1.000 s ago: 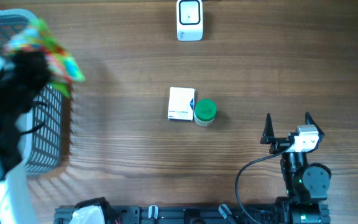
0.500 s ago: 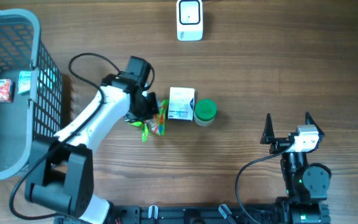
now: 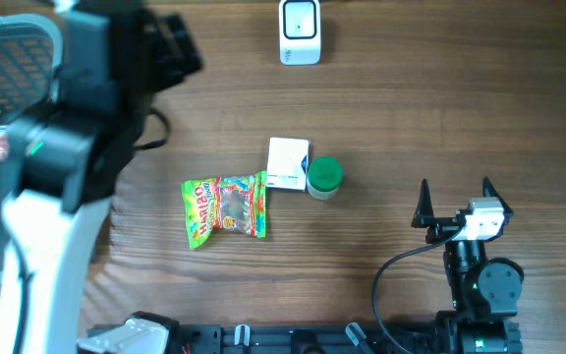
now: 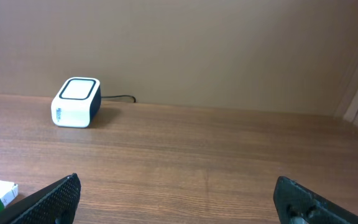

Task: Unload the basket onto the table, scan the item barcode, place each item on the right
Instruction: 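Place the Haribo bag on the table left of the box, then grasp the light green wipes pack in the basket with left gripper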

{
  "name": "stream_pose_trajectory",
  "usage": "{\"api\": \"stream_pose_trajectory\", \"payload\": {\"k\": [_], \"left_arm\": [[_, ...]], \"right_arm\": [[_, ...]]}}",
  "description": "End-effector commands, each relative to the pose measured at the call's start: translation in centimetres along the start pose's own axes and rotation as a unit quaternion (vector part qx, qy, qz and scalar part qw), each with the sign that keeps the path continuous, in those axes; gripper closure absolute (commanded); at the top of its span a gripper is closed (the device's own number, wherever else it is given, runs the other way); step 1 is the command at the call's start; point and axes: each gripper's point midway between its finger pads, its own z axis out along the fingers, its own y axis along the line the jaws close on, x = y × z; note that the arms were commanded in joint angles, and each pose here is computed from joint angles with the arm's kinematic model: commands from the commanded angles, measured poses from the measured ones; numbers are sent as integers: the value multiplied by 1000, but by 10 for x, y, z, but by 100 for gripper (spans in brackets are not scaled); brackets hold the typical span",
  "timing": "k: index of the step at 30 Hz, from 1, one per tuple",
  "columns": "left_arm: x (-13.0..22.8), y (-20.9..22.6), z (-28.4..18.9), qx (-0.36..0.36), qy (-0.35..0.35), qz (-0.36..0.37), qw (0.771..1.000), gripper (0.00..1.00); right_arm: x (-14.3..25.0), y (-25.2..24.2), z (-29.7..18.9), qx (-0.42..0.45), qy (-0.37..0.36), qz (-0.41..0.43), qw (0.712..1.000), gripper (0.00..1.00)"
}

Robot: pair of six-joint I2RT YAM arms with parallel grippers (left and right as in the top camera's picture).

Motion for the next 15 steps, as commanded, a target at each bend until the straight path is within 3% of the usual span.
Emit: {"api": "stream_pose_trajectory", "payload": {"k": [1,4,9,12,15], "left_arm": [[-25,100,-14,-184,-66,-117,974,0],[-16,186,-11,-290,-63,-272,915,0],[-5,262,17,-253,10,-431,866,0],[16,310,35,-290,47,-473,831,0],[40,333,67,-316,95,-482,812,0]], "right_arm": [[-2,2,0,-5,-6,-3,1000,0],[-2,2,0,-5,-6,-3,1000,0],[-2,2,0,-5,-6,-3,1000,0],[-2,2,0,-5,-6,-3,1000,0],[-2,2,0,-5,-6,-2,1000,0]]}}
